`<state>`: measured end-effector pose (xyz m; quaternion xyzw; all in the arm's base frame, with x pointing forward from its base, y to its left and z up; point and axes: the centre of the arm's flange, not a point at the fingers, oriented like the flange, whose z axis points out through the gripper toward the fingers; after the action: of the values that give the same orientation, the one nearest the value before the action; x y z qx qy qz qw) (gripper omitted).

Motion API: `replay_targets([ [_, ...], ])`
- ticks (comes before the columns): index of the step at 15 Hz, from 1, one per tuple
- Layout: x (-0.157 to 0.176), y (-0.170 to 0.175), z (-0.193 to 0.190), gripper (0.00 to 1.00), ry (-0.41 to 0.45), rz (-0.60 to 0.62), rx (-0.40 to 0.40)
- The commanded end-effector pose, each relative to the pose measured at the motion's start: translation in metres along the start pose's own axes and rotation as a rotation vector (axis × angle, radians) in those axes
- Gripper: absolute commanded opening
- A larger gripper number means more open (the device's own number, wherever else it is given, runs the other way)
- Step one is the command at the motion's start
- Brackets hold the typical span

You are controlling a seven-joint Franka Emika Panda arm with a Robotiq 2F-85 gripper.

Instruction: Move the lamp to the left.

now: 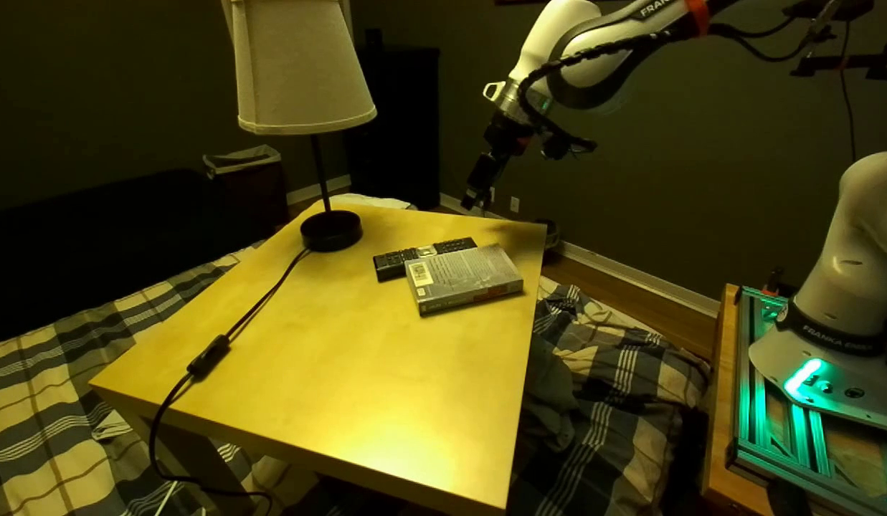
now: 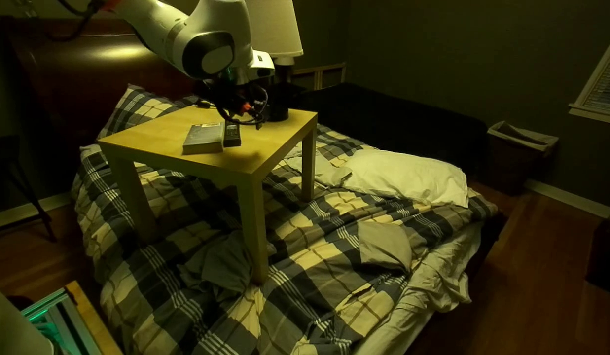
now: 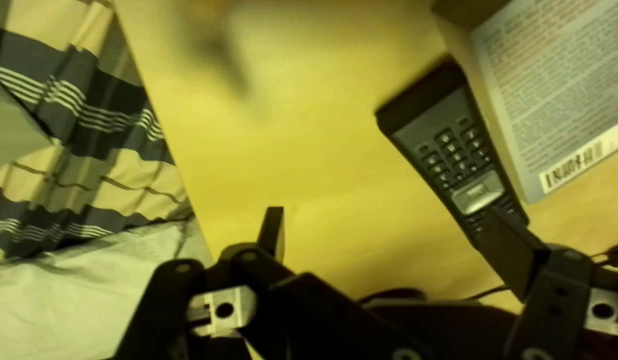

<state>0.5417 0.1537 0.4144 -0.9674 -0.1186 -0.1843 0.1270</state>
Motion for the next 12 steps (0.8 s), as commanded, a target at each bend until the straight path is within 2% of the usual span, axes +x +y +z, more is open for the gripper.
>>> replay_targets([
  [1, 0.036, -0.009, 0.027, 1.00, 0.073, -0.132, 0.136],
  [6, 0.067, -0.031, 0.036, 1.00, 0.255, -0.235, 0.290],
  [12, 0.090, -0.004, 0.057, 1.00, 0.430, -0.305, 0.341],
])
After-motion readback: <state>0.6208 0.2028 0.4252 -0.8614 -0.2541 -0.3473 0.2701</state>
